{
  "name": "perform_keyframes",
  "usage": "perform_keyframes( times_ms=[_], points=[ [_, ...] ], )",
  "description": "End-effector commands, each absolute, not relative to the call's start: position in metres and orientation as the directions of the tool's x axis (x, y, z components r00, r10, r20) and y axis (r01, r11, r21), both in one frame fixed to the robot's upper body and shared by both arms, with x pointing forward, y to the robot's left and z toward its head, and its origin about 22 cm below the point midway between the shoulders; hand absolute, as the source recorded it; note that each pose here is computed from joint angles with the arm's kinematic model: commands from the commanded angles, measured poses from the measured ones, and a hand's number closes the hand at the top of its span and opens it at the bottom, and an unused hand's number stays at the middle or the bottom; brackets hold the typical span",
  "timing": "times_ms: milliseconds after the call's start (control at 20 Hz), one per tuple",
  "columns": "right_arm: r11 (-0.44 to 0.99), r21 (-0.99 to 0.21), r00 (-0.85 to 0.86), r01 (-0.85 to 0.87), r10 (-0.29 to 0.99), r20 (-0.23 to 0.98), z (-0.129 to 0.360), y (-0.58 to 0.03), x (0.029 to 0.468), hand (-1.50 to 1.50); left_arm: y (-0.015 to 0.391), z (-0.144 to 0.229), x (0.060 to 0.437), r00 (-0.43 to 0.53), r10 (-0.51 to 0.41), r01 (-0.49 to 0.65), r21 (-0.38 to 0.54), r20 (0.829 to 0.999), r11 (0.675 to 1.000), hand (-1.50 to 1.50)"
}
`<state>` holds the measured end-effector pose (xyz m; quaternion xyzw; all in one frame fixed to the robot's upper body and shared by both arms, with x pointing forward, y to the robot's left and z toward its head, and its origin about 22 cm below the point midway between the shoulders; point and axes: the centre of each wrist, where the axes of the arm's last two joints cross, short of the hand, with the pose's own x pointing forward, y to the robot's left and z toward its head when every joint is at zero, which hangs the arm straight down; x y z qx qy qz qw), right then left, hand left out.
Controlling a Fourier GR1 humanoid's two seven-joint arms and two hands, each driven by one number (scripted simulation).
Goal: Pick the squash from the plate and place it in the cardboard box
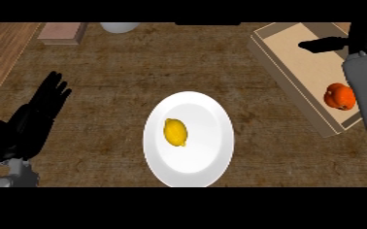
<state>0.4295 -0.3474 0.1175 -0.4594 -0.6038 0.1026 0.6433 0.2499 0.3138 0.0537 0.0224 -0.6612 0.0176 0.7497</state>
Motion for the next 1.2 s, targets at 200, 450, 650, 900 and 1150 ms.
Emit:
perform_keyframes(
  times_ms=[200,450,650,900,1150],
  points=[
    [0.659,-0.435,0.105,0.613,0.478,0.872,0.127,-0.404,0.401,-1.5,0.325,0.058,0.242,0.129,0.015,-0.063,-0.007,0.992,0.998,0.0],
    [0.657,-0.384,0.115,0.648,0.414,0.903,0.132,-0.44,0.375,-1.5,0.323,0.043,0.237,0.143,0.024,-0.069,-0.014,0.989,0.998,0.0],
    [0.68,-0.34,0.068,0.65,0.393,0.917,0.136,-0.479,0.346,-1.5,0.315,0.055,0.247,0.13,0.011,-0.072,-0.002,0.991,0.997,0.0],
    [0.698,-0.381,0.063,0.607,0.436,0.898,0.123,-0.503,0.314,-1.5,0.322,0.063,0.251,0.125,0.011,-0.058,-0.004,0.992,0.998,0.0],
    [0.687,-0.4,0.082,0.607,0.447,0.891,0.133,-0.524,0.302,-1.5,0.327,0.044,0.241,0.133,0.007,-0.048,-0.001,0.991,0.999,0.0]
  ],
)
